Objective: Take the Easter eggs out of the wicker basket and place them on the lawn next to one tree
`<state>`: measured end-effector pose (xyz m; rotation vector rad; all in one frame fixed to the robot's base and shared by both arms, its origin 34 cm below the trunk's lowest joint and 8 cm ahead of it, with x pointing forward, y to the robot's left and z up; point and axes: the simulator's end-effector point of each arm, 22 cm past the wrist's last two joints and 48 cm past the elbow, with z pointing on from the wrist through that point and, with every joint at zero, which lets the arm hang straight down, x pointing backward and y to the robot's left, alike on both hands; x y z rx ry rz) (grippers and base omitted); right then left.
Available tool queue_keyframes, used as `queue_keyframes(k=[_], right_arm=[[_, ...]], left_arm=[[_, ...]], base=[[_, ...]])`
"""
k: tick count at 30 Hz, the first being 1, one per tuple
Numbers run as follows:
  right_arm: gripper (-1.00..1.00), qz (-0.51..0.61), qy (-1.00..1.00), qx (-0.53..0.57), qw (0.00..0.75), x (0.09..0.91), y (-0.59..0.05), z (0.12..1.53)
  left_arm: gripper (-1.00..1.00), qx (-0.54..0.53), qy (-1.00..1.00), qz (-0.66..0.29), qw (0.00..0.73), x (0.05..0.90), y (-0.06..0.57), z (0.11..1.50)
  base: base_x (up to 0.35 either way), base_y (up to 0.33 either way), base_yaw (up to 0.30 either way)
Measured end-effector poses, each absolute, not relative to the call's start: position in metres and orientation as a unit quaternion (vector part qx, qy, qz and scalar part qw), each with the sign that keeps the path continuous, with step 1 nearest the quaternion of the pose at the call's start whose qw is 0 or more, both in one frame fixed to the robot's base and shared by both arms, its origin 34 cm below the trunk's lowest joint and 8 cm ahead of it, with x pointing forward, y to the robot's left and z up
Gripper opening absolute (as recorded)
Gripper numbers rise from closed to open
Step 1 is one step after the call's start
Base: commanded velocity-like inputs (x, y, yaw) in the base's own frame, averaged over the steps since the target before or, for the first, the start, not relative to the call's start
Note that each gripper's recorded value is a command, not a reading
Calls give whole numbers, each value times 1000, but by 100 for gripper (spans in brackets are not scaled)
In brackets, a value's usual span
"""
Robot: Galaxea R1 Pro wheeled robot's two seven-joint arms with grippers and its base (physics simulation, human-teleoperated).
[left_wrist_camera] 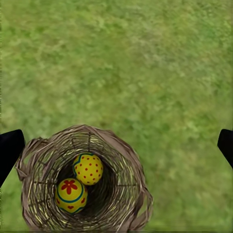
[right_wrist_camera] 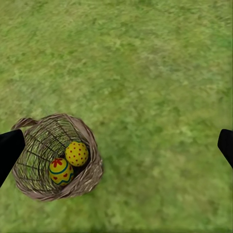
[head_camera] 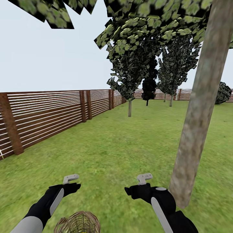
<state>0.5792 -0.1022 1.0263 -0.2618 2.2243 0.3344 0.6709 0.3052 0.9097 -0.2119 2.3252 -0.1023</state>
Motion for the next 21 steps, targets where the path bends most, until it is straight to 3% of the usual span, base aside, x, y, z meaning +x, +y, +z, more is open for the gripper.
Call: queue_keyframes(k=[21], right_arm=[[100, 134, 891, -101, 422, 587, -104, 1006]], left_arm=[[100, -84, 918, -40, 385, 676, 305, 887]], base=[[0, 0, 0]])
